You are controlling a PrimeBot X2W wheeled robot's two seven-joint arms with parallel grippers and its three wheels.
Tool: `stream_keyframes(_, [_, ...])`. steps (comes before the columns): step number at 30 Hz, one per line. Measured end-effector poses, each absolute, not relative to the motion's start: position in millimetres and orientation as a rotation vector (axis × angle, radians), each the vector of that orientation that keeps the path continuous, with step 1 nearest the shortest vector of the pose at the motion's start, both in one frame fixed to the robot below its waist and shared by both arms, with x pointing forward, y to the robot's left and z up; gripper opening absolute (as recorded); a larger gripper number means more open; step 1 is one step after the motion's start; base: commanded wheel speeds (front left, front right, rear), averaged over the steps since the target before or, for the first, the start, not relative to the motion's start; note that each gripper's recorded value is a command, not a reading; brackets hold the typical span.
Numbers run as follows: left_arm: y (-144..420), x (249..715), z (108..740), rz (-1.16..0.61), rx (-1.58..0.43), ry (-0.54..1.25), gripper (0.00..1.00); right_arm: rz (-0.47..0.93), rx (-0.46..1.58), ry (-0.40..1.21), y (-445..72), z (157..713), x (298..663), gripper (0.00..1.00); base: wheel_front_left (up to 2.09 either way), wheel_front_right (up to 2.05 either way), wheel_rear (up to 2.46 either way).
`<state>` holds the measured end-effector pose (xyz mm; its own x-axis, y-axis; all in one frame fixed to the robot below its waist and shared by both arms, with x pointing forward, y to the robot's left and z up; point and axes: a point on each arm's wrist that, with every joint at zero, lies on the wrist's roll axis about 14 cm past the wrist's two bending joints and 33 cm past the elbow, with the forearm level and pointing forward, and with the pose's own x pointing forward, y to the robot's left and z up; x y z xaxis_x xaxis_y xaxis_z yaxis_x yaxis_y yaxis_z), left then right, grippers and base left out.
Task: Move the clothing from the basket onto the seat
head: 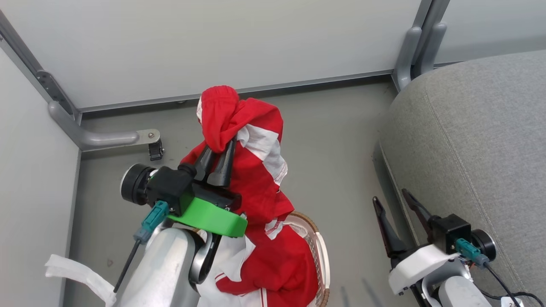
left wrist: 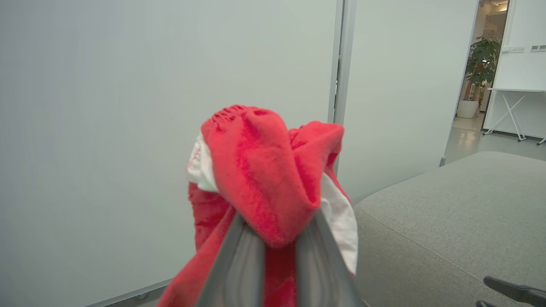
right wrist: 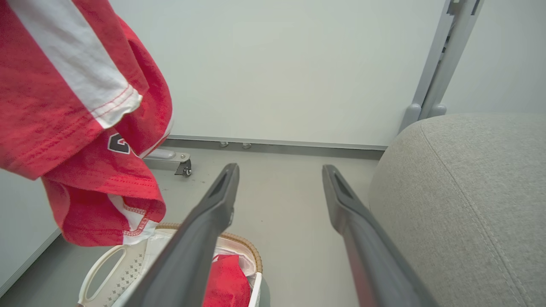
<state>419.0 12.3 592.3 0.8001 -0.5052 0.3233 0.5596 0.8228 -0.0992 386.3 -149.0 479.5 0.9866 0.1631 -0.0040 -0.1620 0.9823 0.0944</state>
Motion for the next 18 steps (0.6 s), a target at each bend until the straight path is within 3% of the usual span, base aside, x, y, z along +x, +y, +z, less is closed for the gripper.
stream_keyframes(8, [1.9, 408.8, 608.4, -0.617, -0.206, -0.335, 0.00, 0.412, 0.080, -0.090, -86.3, 516.9, 387.6, 1.00, 0.00, 0.00, 0.00])
stream_keyframes(18, [-9.7, 401.1, 599.8, -0.658, -0.213, -0.305, 0.00, 0.709, -0.090, -0.277, -29.3, 579.4, 396.9, 1.00, 0.00, 0.00, 0.00])
